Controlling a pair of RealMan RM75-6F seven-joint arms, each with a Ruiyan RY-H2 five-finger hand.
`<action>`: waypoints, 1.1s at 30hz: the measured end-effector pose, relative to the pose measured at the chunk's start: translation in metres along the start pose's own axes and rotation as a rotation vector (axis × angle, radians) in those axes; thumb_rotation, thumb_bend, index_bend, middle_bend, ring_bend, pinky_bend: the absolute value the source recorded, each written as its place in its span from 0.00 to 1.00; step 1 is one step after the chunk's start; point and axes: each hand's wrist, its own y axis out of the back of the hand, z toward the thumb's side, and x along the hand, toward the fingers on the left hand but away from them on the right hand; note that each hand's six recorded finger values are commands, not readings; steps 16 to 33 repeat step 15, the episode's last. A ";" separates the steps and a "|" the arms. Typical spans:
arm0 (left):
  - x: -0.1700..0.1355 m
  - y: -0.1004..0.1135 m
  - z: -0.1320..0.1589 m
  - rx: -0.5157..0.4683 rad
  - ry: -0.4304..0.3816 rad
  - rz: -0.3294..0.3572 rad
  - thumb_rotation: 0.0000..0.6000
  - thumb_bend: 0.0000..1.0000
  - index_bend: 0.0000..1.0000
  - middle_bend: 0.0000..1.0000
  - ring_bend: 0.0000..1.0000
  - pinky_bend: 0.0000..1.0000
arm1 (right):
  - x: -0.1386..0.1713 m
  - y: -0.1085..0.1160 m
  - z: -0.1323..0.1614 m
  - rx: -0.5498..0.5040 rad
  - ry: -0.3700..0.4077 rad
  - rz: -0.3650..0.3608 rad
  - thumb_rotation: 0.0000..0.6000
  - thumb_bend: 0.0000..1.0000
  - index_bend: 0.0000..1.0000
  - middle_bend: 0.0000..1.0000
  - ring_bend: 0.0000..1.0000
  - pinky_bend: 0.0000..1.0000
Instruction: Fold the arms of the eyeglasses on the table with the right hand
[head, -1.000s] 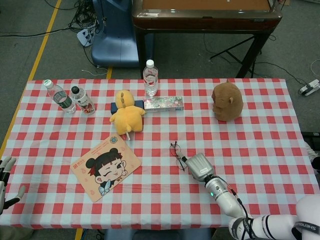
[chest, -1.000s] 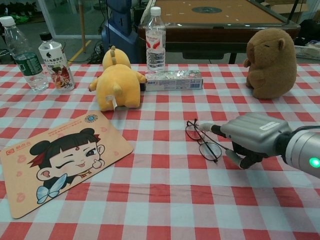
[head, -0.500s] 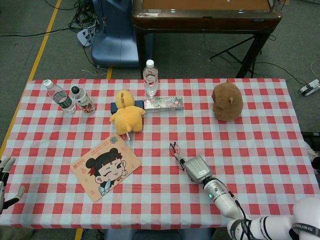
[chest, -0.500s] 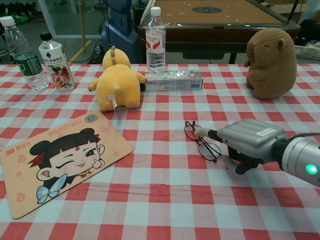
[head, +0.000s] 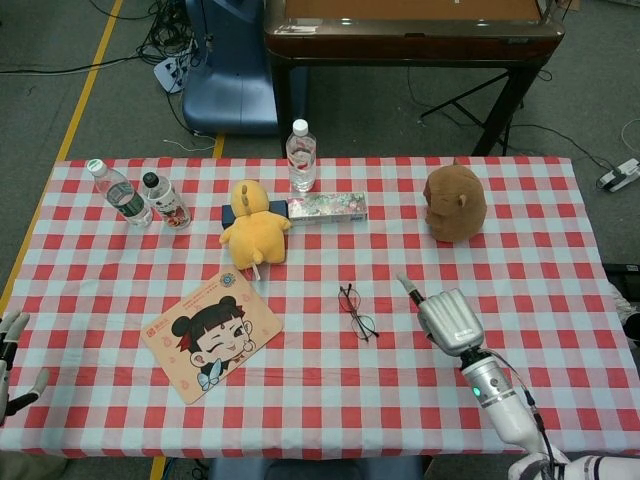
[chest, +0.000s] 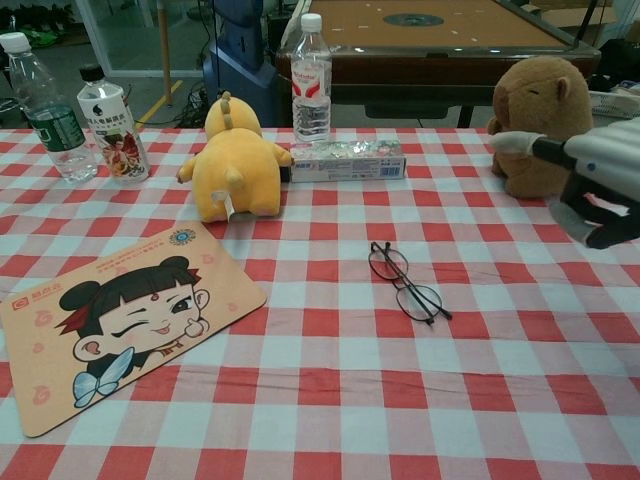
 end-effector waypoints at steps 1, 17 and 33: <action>0.000 0.000 0.001 0.001 -0.003 0.000 1.00 0.36 0.00 0.00 0.00 0.00 | 0.006 0.004 -0.009 0.000 -0.021 -0.014 1.00 0.52 0.00 0.72 0.77 0.77; 0.005 0.001 0.020 0.014 -0.046 0.017 1.00 0.36 0.00 0.00 0.00 0.00 | 0.089 0.017 -0.103 -0.031 -0.247 -0.144 1.00 0.50 0.00 0.45 0.46 0.59; 0.005 0.001 0.020 0.014 -0.046 0.017 1.00 0.36 0.00 0.00 0.00 0.00 | 0.089 0.017 -0.103 -0.031 -0.247 -0.144 1.00 0.50 0.00 0.45 0.46 0.59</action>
